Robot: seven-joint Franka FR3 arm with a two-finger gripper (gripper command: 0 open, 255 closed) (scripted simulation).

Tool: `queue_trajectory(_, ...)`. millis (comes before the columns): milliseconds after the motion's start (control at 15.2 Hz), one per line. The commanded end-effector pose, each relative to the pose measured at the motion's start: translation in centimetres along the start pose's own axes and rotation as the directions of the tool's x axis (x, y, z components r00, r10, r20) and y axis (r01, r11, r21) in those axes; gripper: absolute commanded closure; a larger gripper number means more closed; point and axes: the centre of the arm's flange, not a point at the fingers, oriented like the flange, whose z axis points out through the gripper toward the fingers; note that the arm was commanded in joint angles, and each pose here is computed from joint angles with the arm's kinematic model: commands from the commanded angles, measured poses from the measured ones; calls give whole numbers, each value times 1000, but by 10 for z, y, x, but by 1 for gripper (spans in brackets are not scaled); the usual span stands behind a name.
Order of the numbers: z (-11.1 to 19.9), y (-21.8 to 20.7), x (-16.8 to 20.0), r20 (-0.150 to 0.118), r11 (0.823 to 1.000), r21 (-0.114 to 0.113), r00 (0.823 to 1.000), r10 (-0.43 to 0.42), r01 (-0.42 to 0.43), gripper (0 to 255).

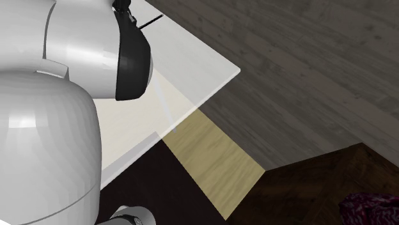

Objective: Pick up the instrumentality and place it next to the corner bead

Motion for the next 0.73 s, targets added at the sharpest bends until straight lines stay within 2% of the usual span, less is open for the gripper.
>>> queue_trajectory(0, 1, 0, 1, 0, 1000, 0, 1000, 0, 0, 255)
queue_trajectory(330, 1, 0, 0, 0, 1000, 0, 1000, 0, 0, 255)
queue_trajectory(396, 1, 0, 0, 0, 1000, 0, 1000, 0, 0, 0)
queue_trajectory(660, 1, 0, 0, 0, 1000, 0, 1000, 0, 0, 0)
